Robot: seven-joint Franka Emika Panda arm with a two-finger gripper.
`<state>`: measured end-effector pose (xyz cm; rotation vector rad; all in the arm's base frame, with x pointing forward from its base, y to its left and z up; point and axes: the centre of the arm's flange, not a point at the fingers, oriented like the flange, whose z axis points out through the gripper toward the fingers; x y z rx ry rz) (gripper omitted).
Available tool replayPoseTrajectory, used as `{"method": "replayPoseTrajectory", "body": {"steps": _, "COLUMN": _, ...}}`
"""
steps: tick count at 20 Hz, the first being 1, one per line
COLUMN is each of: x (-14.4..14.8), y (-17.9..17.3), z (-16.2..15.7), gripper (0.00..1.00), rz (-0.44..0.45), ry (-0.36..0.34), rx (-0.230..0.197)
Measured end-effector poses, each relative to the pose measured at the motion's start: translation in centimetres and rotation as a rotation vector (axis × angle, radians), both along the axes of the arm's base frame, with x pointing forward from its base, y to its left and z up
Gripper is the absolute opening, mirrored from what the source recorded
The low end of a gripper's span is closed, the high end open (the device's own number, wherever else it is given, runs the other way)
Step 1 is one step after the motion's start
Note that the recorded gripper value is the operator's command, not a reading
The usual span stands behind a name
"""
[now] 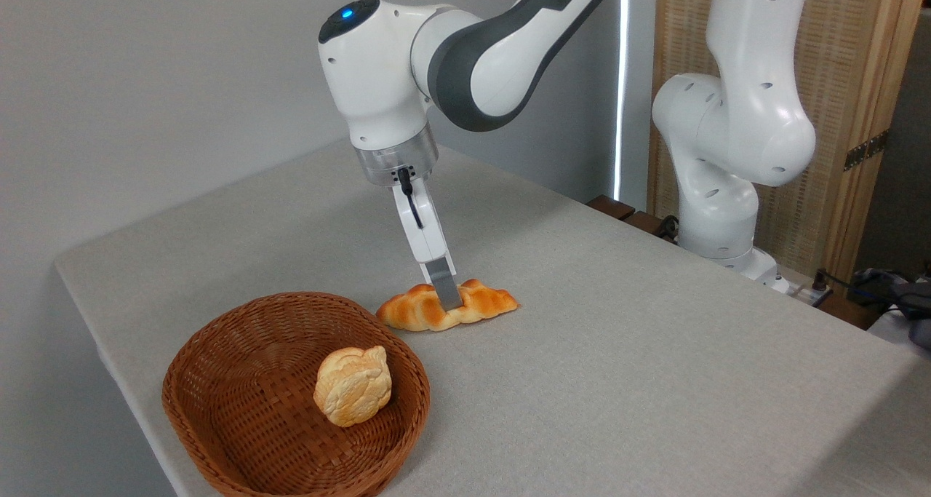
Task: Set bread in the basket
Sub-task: 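Lift the twisted roll off the table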
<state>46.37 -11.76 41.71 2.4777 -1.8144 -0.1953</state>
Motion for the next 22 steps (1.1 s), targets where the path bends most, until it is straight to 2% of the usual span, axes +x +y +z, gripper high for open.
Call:
{"method": "replayPoseTrajectory", "body": {"steps": 12, "x": -0.4, "y": 0.3, "z": 0.6, "gripper": 0.35, "rz": 0.004, "ry": 0.008, "rx": 0.001}}
{"method": "replayPoseTrajectory", "body": {"steps": 16, "x": -1.0, "y": 0.5, "z": 1.4, "gripper": 0.35, "rz": 0.004, "ry": 0.024, "rx": 0.005}}
{"method": "replayPoseTrajectory", "body": {"steps": 22, "x": -1.1, "y": 0.4, "z": 3.3, "gripper": 0.35, "rz": 0.003, "ry": 0.003, "rx": 0.0}}
